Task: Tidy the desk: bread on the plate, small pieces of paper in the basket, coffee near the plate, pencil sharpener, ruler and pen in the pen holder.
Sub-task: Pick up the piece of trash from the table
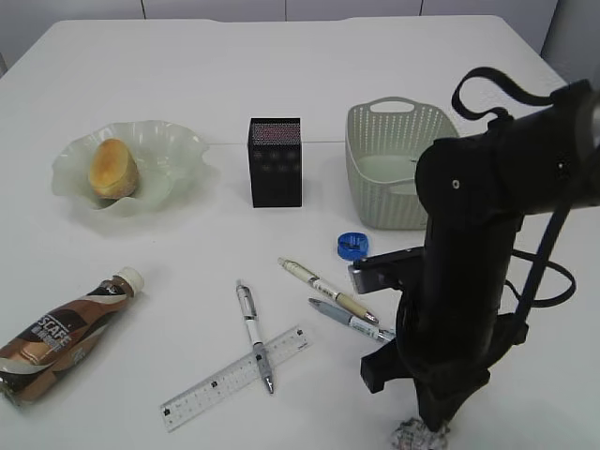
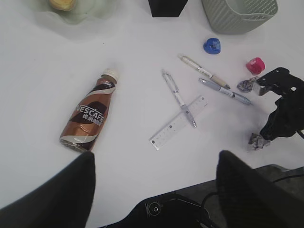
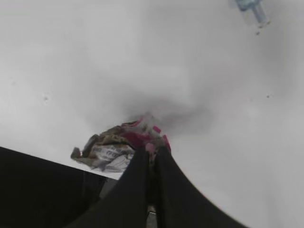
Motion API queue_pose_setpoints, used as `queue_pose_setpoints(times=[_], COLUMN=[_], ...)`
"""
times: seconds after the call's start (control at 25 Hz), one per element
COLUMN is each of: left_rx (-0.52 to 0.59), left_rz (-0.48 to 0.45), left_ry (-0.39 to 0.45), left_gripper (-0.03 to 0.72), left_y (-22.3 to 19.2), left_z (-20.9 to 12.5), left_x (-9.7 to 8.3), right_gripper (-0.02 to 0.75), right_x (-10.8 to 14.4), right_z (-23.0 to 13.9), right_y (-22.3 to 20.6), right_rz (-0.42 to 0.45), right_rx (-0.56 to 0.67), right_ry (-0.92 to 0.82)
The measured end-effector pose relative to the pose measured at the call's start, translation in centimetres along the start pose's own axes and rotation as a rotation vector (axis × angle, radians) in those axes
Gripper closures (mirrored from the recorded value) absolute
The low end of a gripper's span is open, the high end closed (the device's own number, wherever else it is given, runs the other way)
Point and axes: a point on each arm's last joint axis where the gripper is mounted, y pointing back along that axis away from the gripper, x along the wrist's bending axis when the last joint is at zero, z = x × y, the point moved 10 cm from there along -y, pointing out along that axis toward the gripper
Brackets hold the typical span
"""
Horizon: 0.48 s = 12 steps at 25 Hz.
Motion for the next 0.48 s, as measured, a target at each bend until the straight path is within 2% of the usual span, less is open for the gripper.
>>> queue_pose_setpoints(times=[0.28,0.48], left_rx=[0.0,0.0], left_rz=[0.0,-0.001], left_ry=[0.0,0.0], left_gripper=[0.112,0.114], left_y=[0.0,0.0], left_z=[0.0,0.0], left_x=[0.0,0.0], right_gripper=[0.743,0.743], right_x=[1.1,2.1], right_z=[2.0,5.6], right_y=[3.8,8.6], right_rz=[0.02,0.024], right_rx=[-0.079,-0.231], right_ry=[0.024,0.051])
